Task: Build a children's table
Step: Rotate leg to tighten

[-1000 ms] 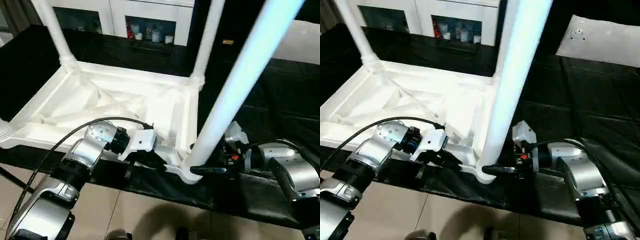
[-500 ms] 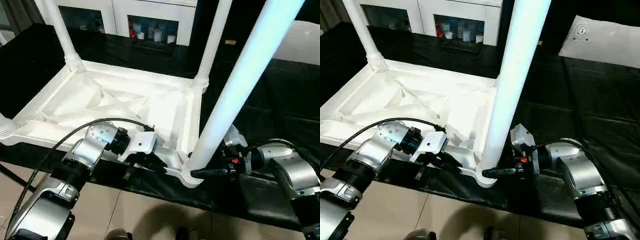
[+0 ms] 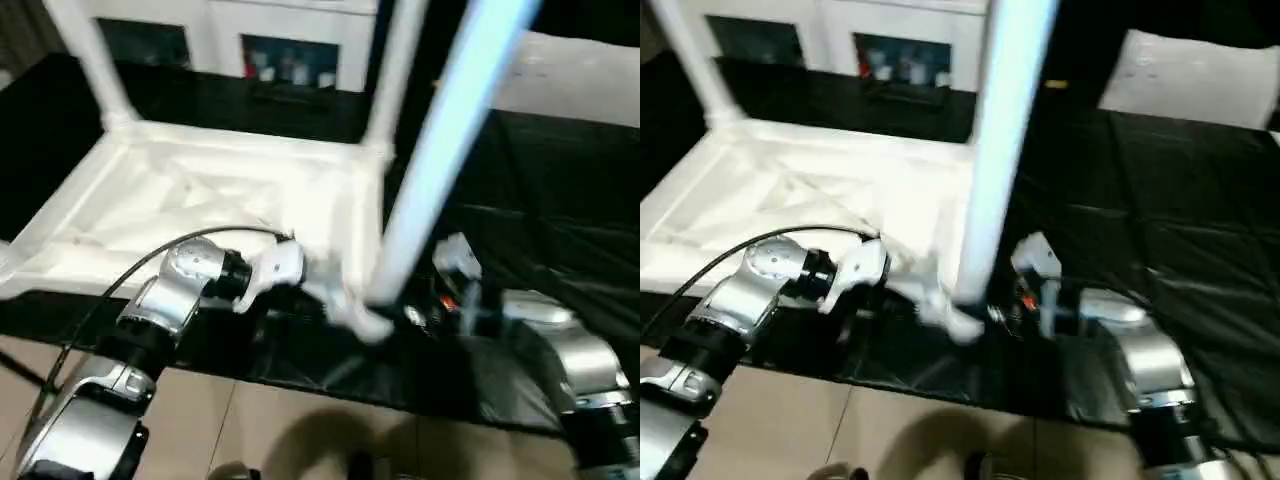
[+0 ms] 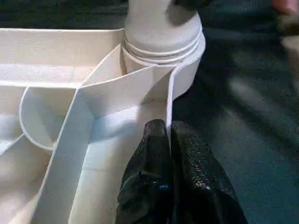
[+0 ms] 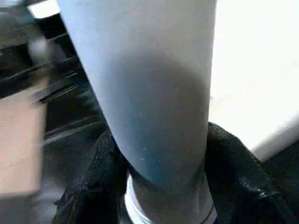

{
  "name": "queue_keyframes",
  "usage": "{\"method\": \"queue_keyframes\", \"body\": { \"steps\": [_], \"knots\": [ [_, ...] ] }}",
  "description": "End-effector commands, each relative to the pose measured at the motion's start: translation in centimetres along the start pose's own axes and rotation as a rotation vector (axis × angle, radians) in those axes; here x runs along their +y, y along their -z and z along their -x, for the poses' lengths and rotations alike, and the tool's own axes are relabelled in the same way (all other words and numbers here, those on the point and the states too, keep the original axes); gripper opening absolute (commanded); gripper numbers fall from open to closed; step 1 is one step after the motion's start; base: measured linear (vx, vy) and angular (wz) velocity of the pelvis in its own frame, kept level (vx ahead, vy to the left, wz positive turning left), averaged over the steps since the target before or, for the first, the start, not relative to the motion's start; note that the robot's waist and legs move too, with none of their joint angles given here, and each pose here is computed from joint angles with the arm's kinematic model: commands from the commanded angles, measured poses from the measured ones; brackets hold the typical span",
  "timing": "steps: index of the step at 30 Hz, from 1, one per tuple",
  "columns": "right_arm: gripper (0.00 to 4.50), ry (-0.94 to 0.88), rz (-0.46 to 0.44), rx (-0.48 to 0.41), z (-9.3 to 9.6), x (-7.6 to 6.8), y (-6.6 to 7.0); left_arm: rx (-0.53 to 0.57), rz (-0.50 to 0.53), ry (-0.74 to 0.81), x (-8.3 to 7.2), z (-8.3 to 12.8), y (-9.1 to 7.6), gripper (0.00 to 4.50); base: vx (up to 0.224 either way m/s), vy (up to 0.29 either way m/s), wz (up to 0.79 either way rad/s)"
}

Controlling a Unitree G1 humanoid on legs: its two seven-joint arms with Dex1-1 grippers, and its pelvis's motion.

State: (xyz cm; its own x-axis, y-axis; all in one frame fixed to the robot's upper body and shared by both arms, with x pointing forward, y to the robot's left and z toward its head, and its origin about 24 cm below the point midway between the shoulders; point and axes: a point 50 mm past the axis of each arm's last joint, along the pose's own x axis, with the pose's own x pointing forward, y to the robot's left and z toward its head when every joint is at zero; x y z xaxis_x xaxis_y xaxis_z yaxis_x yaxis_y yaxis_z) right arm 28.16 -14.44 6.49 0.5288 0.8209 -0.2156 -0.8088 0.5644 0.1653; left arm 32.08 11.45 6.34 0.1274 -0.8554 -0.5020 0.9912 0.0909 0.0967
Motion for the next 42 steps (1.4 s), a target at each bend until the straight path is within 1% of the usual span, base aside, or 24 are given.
{"method": "queue_keyframes", "body": {
  "steps": [1, 3, 4, 5, 7, 11, 12, 14, 16, 17, 18, 19, 20, 23, 26, 27, 29, 30, 31, 35, 37, 39, 40, 42],
  "knots": [
    [2.01, 0.039, -0.084, 0.014, -3.4, 1.8, 0.3, -0.044, 0.06, -0.037, -0.8, -3.6, -1.1, 0.0, 0.0, 0.0, 0.0],
    [2.0, 0.123, -0.108, 0.006, -4.3, 1.8, 0.1, -0.046, 0.083, -0.108, -0.4, -4.2, -1.5, 0.0, 0.0, 0.0, 0.0],
    [2.0, 0.215, -0.145, -0.004, -5.2, 1.7, -0.1, -0.047, 0.11, -0.186, 0.1, -4.8, -2.1, 0.0, 0.0, 0.0, 0.0],
    [2.0, 0.263, -0.166, -0.004, -5.7, 1.7, -0.1, -0.051, 0.13, -0.235, 0.5, -5.1, -2.5, 0.0, 0.0, 0.0, 0.0],
    [2.0, 0.296, -0.181, 0.0, -6.1, 1.7, -0.2, -0.053, 0.145, -0.271, 0.7, -5.3, -2.8, 0.0, -0.019, 0.057, -0.08],
    [2.0, 0.412, -0.195, 0.019, -7.0, 1.8, -0.3, -0.071, 0.164, -0.351, 1.1, -6.0, -4.2, 0.0, -0.007, 0.044, -0.03],
    [2.68, 0.417, -0.192, 0.016, -7.1, 1.8, -0.3, -0.071, 0.161, -0.352, 1.1, -6.0, -4.2, 0.0, 0.0, 0.0, 0.0],
    [2.74, 0.412, -0.159, -0.005, -7.1, 1.9, -0.7, -0.057, 0.143, -0.348, 1.0, -5.9, -4.3, 0.0, 0.0, 0.0, 0.0],
    [3.04, 0.407, -0.169, -0.017, -6.9, 1.9, -0.7, -0.041, 0.136, -0.335, 0.9, -5.6, -4.0, 0.0, 0.0, 0.0, 0.0],
    [3.04, 0.408, -0.168, -0.021, -6.7, 1.8, -0.7, -0.035, 0.136, -0.333, 0.9, -5.5, -3.8, 0.0, 0.0, 0.0, 0.0],
    [3.17, 0.403, -0.155, -0.026, -6.4, 1.6, -0.7, -0.027, 0.133, -0.328, 0.9, -5.3, -3.6, 0.0, 0.0, 0.0, 0.0],
    [3.17, 0.387, -0.135, -0.033, -6.1, 1.5, -0.7, -0.022, 0.131, -0.322, 0.9, -5.0, -3.4, 0.0, 0.0, 0.0, 0.0],
    [3.34, 0.376, -0.117, -0.039, -5.7, 1.4, -0.7, -0.015, 0.128, -0.317, 0.9, -4.7, -3.2, 0.0, 0.0, 0.0, 0.0],
    [3.57, 0.337, -0.06, -0.06, -4.1, 0.8, -0.8, 0.004, 0.106, -0.285, 0.8, -3.7, -2.4, 0.0, 0.01, -0.018, 0.01],
    [3.89, 0.288, -0.021, -0.073, -2.9, 0.4, -0.8, -0.008, 0.066, -0.226, 0.4, -3.1, -2.1, 0.0, 0.029, -0.067, -0.01],
    [3.97, 0.288, -0.021, -0.073, -2.9, 0.4, -0.8, -0.008, 0.066, -0.226, 0.4, -3.1, -2.1, 0.0, 0.024, -0.067, -0.03],
    [4.03, 0.212, 0.021, -0.066, -1.7, 0.2, -0.8, -0.006, 0.022, -0.141, -0.2, -2.6, -1.7, 0.0, 0.024, -0.061, -0.02],
    [4.12, 0.152, 0.067, -0.036, -0.8, 0.0, -0.7, 0.004, -0.038, -0.077, -0.7, -2.2, -1.3, 0.0, 0.0, 0.0, 0.0],
    [4.29, 0.104, 0.088, -0.019, -0.1, -0.1, -0.6, 0.018, -0.065, -0.037, -0.9, -1.9, -0.9, 0.0, 0.0, 0.0, 0.0],
    [4.29, -0.01, 0.121, 0.018, 1.2, -0.1, -0.4, 0.021, -0.098, 0.058, -1.4, -1.3, -0.4, 0.0, 0.0, 0.0, 0.0],
    [4.29, -0.09, 0.138, 0.047, 2.0, -0.1, -0.3, 0.027, -0.124, 0.131, -1.6, -0.9, -0.3, 0.0, 0.0, 0.0, 0.0],
    [4.29, -0.125, 0.14, 0.053, 2.3, -0.1, -0.3, 0.034, -0.132, 0.159, -1.7, -0.7, -0.2, 0.0, 0.0, 0.0, 0.0],
    [4.29, -0.176, 0.145, 0.063, 2.7, -0.1, -0.3, 0.043, -0.155, 0.195, -1.7, -0.5, -0.2, 0.0, 0.0, 0.0, 0.0],
    [4.29, -0.22, 0.148, 0.075, 3.0, -0.2, -0.4, 0.053, -0.175, 0.228, -1.7, -0.3, -0.2, 0.0, 0.0, 0.0, 0.0]
  ]
}}
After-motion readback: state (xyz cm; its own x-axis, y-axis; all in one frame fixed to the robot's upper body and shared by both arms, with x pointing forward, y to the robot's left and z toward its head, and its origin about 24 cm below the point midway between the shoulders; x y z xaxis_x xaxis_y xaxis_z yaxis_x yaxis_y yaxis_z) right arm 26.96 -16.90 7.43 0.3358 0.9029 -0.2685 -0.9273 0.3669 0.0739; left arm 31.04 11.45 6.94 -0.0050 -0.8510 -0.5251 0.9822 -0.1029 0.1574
